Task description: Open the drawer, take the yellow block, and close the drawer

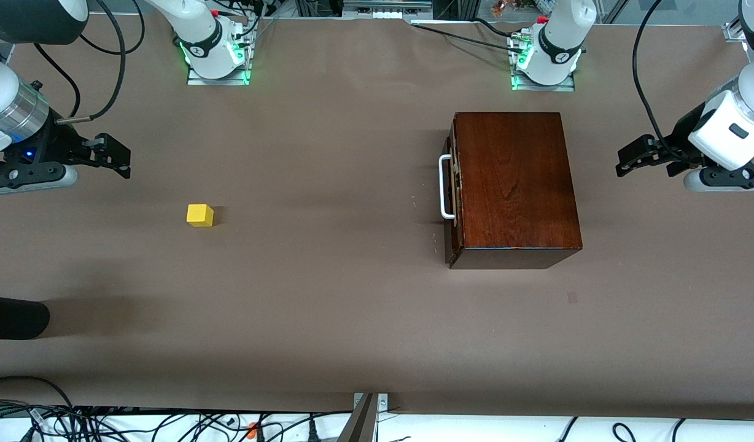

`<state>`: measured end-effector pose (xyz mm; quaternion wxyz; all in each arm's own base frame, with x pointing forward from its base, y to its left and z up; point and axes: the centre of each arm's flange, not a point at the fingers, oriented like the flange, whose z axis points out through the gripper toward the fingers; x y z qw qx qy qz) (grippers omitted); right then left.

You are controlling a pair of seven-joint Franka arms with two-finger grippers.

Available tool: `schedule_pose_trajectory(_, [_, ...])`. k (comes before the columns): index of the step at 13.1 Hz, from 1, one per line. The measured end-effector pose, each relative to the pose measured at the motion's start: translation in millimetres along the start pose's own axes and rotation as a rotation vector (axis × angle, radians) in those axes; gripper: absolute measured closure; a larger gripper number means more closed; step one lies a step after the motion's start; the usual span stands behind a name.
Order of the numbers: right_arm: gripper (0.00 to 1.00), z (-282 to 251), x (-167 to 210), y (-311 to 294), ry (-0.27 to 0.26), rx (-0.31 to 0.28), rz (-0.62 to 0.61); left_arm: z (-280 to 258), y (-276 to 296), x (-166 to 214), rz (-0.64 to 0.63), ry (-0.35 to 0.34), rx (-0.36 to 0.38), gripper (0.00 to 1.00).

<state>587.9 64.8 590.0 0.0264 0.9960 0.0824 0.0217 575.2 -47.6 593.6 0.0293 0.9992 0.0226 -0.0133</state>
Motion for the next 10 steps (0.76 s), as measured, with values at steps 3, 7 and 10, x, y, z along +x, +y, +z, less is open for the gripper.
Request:
schedule_pose_trajectory(3, [0.0, -0.5, 0.5, 0.4, 0.005, 0.0, 0.001, -2.1, -1.3, -0.9, 0.01, 0.008, 0.034, 0.0])
schedule_pose_trajectory(7, [0.0, -0.8, 0.9, 0.6, 0.009, -0.001, 0.001, -2.2, -3.5, -0.6, 0.015, 0.011, 0.065, 0.0])
schedule_pose_trajectory(10, [0.0, -1.2, 1.4, 0.6, 0.013, -0.001, 0.001, -2.2, -3.5, -0.6, 0.015, 0.011, 0.066, 0.0])
